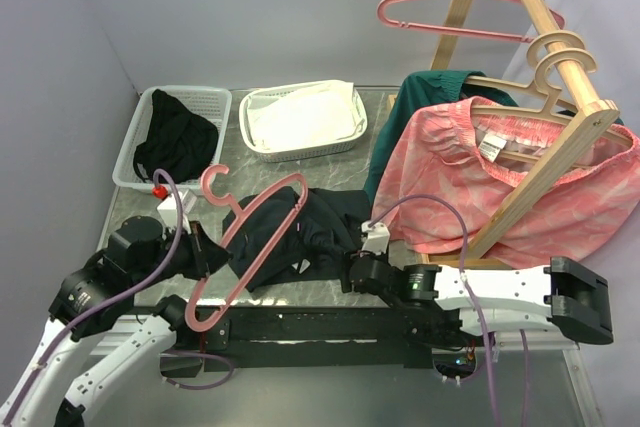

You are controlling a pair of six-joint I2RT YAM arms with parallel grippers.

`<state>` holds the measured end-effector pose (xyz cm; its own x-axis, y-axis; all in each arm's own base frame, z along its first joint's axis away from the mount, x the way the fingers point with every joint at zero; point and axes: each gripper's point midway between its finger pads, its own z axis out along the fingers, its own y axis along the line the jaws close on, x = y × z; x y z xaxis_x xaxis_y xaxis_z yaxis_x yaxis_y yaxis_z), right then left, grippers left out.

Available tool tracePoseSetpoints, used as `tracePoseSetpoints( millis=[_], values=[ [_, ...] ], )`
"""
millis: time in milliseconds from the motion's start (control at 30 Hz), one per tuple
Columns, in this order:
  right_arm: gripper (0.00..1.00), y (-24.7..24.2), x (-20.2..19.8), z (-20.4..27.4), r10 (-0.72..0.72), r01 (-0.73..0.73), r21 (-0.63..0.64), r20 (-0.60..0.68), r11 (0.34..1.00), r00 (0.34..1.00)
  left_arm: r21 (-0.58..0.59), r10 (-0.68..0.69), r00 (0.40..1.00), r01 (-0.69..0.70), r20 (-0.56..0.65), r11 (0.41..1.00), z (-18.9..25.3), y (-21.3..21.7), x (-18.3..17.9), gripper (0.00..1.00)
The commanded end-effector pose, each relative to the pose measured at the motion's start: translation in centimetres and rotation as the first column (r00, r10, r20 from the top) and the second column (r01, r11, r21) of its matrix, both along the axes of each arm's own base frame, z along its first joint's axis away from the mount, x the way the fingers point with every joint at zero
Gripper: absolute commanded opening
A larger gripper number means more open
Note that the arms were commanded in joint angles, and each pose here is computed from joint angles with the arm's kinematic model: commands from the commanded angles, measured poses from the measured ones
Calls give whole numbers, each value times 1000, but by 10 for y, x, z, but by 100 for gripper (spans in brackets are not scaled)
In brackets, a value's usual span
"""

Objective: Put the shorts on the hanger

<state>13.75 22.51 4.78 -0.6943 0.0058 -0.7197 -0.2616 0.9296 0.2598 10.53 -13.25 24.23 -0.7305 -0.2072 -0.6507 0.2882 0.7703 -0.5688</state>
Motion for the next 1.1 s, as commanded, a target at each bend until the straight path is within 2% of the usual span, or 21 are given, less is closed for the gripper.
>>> tracePoseSetpoints(
  millis=[0, 33, 100, 133, 233, 367, 433, 500, 533, 600, 633, 700, 833, 933, 1067],
  values=[
    [65, 12, 16, 11, -41, 40, 24, 20, 999, 999, 26, -40, 997, 38, 70, 999, 22, 3, -4, 1],
    [50, 13, 18, 11, -33, 32, 21, 22, 999, 999, 35, -35, 996, 32, 81, 999, 26, 5, -3, 1],
    [36, 16, 27, 18, -35, 34, 51, 22, 998, 999, 58, -35, 996, 30, 87, 998, 25, 8, -4, 1],
    [26, 19, 30, 25, -17, 15, 68, 28, 998, 999, 67, -42, 996, 36, 82, 997, 22, 8, -5, 1],
    [15, 20, 46, 54, -31, 25, 85, 60, 996, 998, 97, -67, 995, 59, 75, 994, 17, 10, -8, 1],
    [12, 34, 66, 102, -15, 4, 154, 69, 988, 998, 120, -111, 990, 100, 86, 988, 18, 12, -17, 1],
    [11, 30, 76, 105, -36, 30, 113, 56, 993, 998, 117, -122, 988, 111, 93, 987, 21, 14, -21, 1],
    [11, 35, 88, 127, -59, 50, 125, 68, 991, 996, 111, -126, 988, 116, 93, 987, 21, 15, -24, 1],
    [9, 31, 96, 124, -79, 74, 95, 50, 993, 996, 105, -132, 986, 121, 99, 987, 21, 16, -26, 1],
    [6, 40, 107, 143, -81, 74, 117, 51, 990, 995, 100, -150, 985, 141, 90, 985, 18, 15, -30, 1],
    [2, 37, 109, 138, -88, 85, 69, 35, 994, 996, 97, -152, 985, 143, 88, 985, 17, 15, -31, 1],
    [5, 36, 115, 149, -97, 94, 55, 54, 994, 994, 103, -137, 987, 128, 82, 986, 17, 19, -31, 1],
    [35, 20, 90, 111, -59, 59, 20, 2, 998, 998, 107, -110, 991, 101, 79, 989, 16, 22, -29, 1],
    [49, 5, 66, 81, -57, 58, 7, -43, 998, 997, 101, -128, 989, 120, 73, 988, 12, 19, -31, 1],
    [57, 5, 51, 58, -24, 28, 52, -71, 998, 997, 93, -184, 982, 179, 48, 979, 5, 11, -38, 1]
  ],
)
